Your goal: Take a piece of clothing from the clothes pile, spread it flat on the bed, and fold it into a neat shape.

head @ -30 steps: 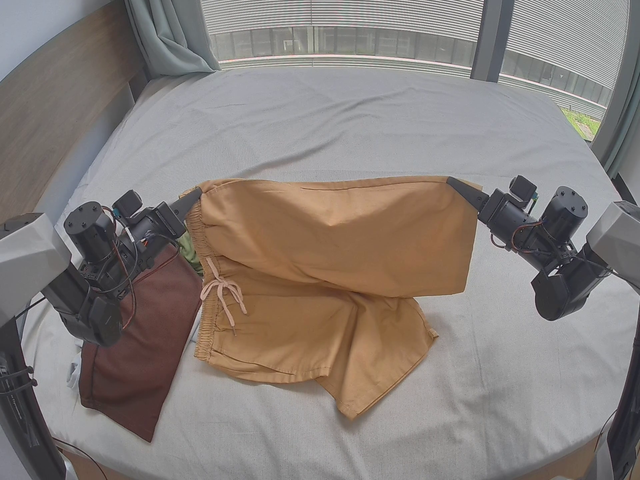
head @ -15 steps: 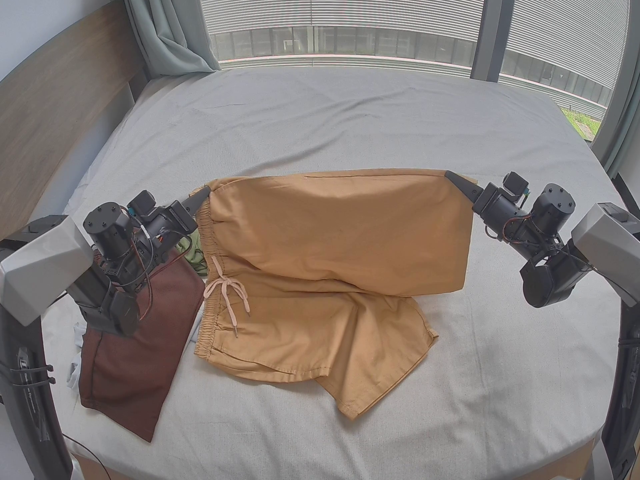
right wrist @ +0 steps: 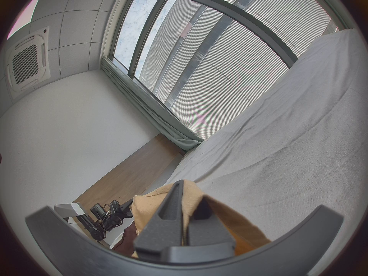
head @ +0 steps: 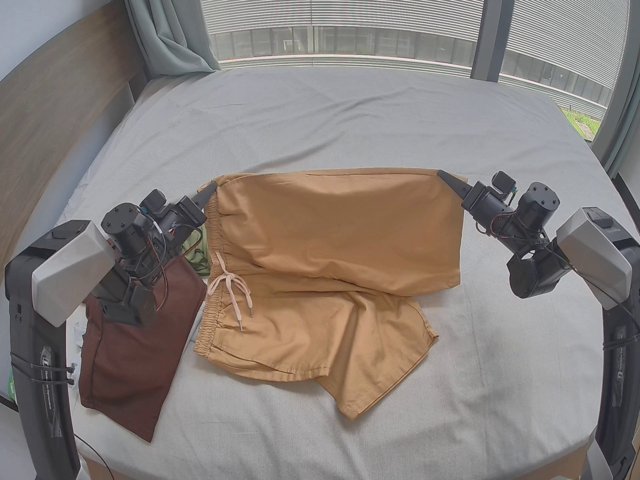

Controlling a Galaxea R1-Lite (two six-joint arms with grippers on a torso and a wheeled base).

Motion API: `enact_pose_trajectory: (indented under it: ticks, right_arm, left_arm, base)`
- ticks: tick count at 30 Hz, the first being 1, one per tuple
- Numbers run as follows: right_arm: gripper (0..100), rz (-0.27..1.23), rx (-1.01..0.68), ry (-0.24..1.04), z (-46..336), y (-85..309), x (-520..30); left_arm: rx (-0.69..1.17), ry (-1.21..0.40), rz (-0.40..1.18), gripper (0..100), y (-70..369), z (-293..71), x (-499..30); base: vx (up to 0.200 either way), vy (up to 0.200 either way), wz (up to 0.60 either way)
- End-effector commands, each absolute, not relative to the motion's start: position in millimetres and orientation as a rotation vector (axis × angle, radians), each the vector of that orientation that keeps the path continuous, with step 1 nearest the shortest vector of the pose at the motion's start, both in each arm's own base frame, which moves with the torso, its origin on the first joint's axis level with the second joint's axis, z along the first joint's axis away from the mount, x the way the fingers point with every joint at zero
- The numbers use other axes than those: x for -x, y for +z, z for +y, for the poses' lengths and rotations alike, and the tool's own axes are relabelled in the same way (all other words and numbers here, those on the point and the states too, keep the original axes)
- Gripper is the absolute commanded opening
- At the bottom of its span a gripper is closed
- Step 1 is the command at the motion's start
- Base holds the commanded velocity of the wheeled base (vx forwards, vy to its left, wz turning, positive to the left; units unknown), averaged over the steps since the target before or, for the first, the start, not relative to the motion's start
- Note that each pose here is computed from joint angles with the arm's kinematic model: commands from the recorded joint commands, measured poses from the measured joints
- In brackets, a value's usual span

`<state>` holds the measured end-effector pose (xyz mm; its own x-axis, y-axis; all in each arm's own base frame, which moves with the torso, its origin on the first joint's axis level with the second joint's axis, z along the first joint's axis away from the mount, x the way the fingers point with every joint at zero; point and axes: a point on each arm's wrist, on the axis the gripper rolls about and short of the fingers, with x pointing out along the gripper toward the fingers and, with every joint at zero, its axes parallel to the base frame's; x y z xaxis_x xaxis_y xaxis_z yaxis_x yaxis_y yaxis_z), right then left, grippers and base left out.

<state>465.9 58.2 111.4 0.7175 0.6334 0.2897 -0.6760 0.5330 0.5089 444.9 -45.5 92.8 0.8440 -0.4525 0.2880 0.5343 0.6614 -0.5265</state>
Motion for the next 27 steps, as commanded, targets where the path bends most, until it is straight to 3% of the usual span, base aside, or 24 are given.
enact_pose_trajectory:
  ticks: [1, 14, 15, 16, 27]
  right_arm:
    - [0, -0.065, -0.641, 0.78, 60, 99, -481]
    - [0, -0.106, -0.627, 0.795, 62, 101, -498]
    - [0, -0.114, -0.625, 0.798, 63, 103, -499]
    - [100, -0.125, -0.623, 0.8, 63, 106, -500]
    - [100, -0.088, -0.628, 0.772, 60, 104, -484]
  left_arm:
    - [0.654, -0.553, -0.127, 0, 74, -47, -458]
    - [0.655, -0.564, -0.154, 0, 74, -47, -469]
    - [0.661, -0.564, -0.152, 100, 74, -48, -470]
    - [0.67, -0.564, -0.152, 100, 75, -48, -470]
    - [0.758, -0.526, -0.034, 100, 75, -47, -457]
  base:
    - [0.0, 0.0, 0.0]
    - [0.0, 0.0, 0.0]
    - [0.0, 0.0, 0.0]
    - [0.0, 0.0, 0.0]
    - [0.0, 0.0, 0.0]
